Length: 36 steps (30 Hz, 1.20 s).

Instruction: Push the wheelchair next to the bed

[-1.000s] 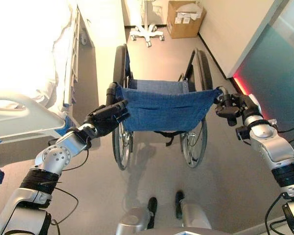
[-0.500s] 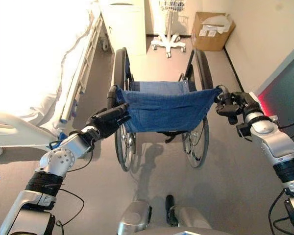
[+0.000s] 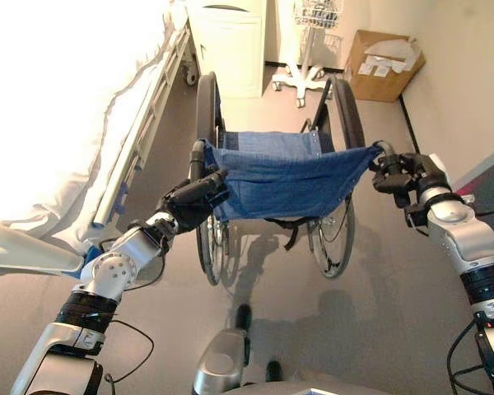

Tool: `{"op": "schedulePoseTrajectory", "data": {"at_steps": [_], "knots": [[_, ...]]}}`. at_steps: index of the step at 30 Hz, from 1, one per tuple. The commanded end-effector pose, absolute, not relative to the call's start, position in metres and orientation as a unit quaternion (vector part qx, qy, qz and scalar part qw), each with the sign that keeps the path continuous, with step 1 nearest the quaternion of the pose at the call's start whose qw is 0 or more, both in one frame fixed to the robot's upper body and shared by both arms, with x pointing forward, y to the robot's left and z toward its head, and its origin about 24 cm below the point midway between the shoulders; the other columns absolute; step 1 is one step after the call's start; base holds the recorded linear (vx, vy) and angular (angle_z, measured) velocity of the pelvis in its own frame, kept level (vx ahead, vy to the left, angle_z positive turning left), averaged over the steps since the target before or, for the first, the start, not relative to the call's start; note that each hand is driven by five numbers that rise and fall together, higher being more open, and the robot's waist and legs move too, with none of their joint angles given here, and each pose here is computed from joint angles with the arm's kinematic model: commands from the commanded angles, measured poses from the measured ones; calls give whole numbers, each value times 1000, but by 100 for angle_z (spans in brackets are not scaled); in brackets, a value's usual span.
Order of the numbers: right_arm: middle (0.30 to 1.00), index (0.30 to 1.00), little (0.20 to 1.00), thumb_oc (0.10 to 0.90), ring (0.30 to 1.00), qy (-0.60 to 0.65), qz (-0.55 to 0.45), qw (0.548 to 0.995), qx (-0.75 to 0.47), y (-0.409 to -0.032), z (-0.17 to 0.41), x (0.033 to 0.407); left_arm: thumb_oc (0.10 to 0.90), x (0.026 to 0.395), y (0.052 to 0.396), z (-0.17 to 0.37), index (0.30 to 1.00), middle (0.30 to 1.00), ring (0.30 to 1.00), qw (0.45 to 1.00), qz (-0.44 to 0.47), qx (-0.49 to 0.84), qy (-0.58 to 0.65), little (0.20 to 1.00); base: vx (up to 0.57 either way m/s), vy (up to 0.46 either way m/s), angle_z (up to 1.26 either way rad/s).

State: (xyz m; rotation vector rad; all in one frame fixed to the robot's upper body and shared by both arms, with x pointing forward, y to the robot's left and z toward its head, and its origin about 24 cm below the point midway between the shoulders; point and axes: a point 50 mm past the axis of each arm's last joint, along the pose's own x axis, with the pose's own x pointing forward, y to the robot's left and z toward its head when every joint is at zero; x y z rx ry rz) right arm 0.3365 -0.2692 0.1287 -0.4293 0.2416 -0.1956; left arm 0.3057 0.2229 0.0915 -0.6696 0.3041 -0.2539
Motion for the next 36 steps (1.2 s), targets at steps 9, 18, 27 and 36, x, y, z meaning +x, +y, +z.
{"op": "schedulePoseTrajectory", "data": {"at_steps": [9,18,27,36], "knots": [[300,300,300,400,300,-32,94,980,-175,-182,148,334,400,339,211,235,300,300,300,899,-228,-362,-91,300,316,-84,9],[300,300,300,400,300,-48,112,974,-193,-190,170,334,400,332,217,230,300,300,300,900,-189,-372,-126,300,316,-298,57],[300,300,300,400,300,-43,97,973,-205,-199,179,327,400,324,235,213,300,300,300,893,-170,-400,-117,300,243,-293,29],[300,300,300,400,300,-19,92,974,-206,-184,158,336,400,331,233,190,300,300,300,893,-165,-405,-108,300,329,-47,32]]}}
